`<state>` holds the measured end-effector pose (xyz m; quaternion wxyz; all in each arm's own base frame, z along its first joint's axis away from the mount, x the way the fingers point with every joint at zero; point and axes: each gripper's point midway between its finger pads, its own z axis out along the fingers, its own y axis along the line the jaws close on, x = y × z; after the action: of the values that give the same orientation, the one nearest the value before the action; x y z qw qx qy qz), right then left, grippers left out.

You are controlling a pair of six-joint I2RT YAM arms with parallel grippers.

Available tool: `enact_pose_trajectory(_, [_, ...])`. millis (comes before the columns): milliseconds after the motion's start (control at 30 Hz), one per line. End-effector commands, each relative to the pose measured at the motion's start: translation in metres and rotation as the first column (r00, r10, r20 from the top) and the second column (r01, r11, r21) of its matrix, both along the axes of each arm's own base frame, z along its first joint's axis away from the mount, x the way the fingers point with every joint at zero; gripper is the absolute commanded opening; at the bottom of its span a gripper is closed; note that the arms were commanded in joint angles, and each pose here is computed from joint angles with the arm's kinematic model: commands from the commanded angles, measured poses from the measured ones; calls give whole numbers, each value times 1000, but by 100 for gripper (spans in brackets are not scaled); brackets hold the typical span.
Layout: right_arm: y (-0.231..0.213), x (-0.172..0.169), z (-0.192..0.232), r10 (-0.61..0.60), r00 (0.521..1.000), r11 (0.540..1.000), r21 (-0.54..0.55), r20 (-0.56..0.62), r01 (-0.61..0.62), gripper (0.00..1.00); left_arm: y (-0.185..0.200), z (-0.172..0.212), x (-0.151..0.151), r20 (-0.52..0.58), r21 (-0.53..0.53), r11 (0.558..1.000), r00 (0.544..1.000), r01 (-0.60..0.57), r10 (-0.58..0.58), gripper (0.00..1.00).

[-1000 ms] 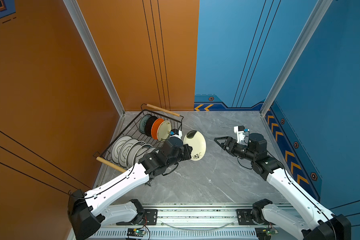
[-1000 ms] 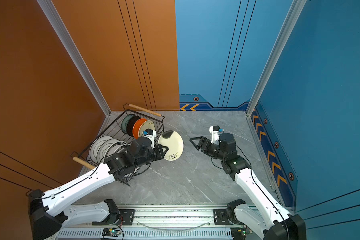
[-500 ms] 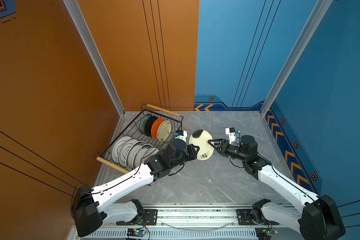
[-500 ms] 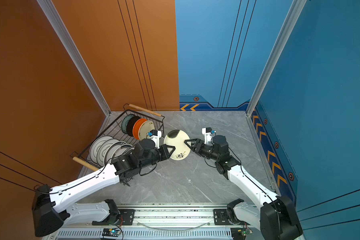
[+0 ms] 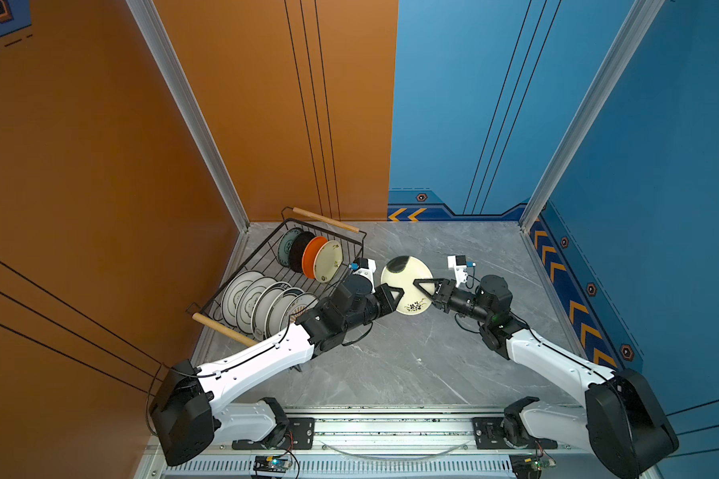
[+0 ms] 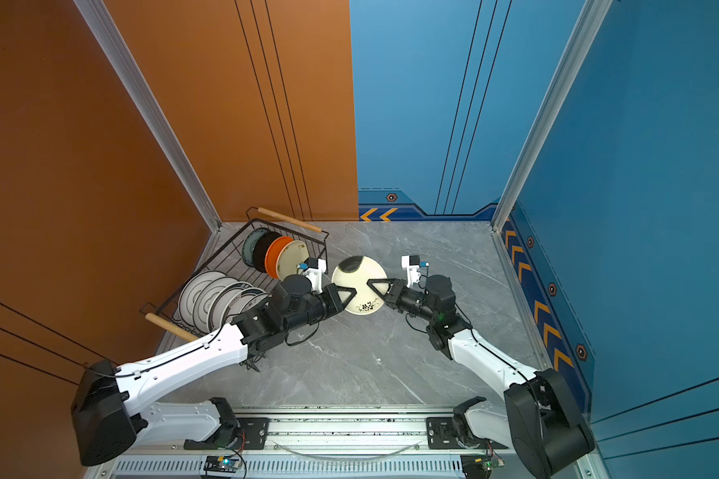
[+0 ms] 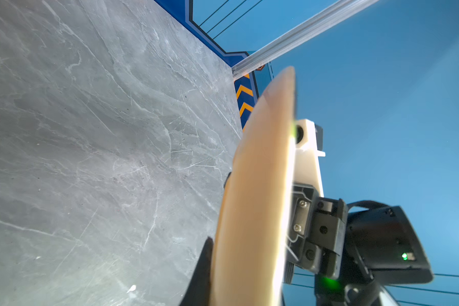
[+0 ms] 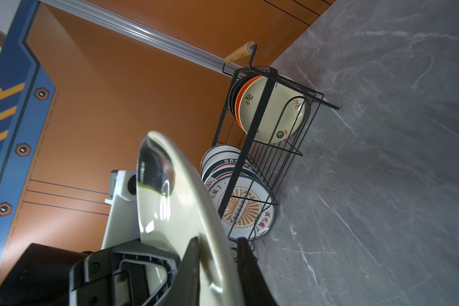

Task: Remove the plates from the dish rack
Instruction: 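Grasp the plate rim with the right gripper while the left releases it, then lower the plate onto the table with the right gripper while the left returns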

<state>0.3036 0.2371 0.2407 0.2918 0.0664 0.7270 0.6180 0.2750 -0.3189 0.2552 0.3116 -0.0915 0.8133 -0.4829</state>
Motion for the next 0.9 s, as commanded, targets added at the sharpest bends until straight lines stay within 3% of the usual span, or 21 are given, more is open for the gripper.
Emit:
enact_pose_trajectory(0, [14, -15, 14, 92, 995, 994, 55, 36, -93, 3, -8, -14, -1, 27, 39, 997, 998, 63, -65, 18])
enact_pose_trajectory(133, [13, -15, 11, 87, 996, 995, 54, 29, -89, 0, -3, -19, 3, 36, 81, 995, 998, 54, -57, 44])
enact_pose_trajectory(433, [-1, -1, 19, 58, 998, 998, 25, 31, -58, 0, 13, -24, -1, 72, 185, 980, 993, 76, -91, 66])
enact_pose_trajectory(533, [-14, 7, 24, 26, 999, 999, -30, 35, -25, 0, 23, -23, -5, 104, 245, 965, 987, 96, -125, 84])
enact_pose_trajectory(567, [-19, 9, 23, 16, 999, 998, -62, 34, -14, 0, 26, -22, -6, 117, 253, 961, 983, 107, -141, 85])
enact_pose_trajectory(600, [-25, 11, 21, 3, 1000, 995, -104, 28, 0, 0, 29, -20, -7, 131, 258, 959, 979, 118, -155, 99])
enact_pose_trajectory(767, [-68, 29, 3, -109, 994, 946, -309, -26, 96, 0, 59, -14, -1, 145, 323, 943, 981, 75, -127, 98])
enact_pose_trajectory(867, [-90, 39, -16, -179, 981, 914, -382, -79, 136, 0, 82, -14, 2, 155, 416, 909, 983, 25, -98, 98])
